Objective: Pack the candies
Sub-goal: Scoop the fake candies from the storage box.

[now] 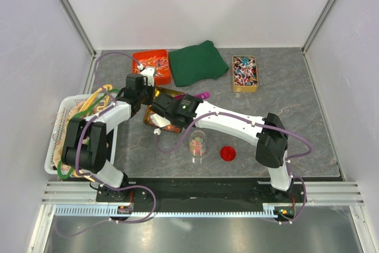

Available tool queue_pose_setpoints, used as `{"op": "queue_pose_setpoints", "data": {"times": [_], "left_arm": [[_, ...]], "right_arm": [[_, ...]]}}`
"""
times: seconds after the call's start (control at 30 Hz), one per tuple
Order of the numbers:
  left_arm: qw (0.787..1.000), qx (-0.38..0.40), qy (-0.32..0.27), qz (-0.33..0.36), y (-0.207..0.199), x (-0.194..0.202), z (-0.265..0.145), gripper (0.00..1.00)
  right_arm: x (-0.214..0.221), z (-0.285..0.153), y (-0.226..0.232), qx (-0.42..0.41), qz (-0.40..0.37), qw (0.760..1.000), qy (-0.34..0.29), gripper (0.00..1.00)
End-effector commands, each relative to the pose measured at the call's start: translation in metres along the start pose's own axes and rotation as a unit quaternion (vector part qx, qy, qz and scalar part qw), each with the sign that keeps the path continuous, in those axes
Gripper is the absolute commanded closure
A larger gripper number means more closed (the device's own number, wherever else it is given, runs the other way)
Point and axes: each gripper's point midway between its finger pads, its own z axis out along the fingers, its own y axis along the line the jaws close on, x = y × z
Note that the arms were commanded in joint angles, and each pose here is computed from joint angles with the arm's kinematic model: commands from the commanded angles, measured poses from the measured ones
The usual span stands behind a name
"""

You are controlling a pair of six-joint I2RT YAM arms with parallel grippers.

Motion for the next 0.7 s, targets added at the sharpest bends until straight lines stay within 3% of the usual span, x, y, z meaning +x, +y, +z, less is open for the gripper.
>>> {"op": "queue_pose_setpoints", "data": {"times": [0.0, 0.17, 0.67], "left_arm": [[0.998, 0.000, -0.064, 0.024, 0.001, -0.051, -0.012, 0.98], [0.997, -0.005, -0.065, 0.049, 0.004, -0.052, -0.018, 0.98], [0.998, 0.038, -0.042, 0.027, -0.013, -0.038, -0.017, 0.98]], "right_arm": [[0.005, -0.006, -0.008, 0.012, 0.000, 1.000, 0.016, 1.00], [0.001, 0.001, -0.002, 0.005, -0.007, 1.000, 0.020, 1.00], [-0.023, 0.012, 0.010, -0.014, -0.043, 0.998, 0.032, 1.00]]}}
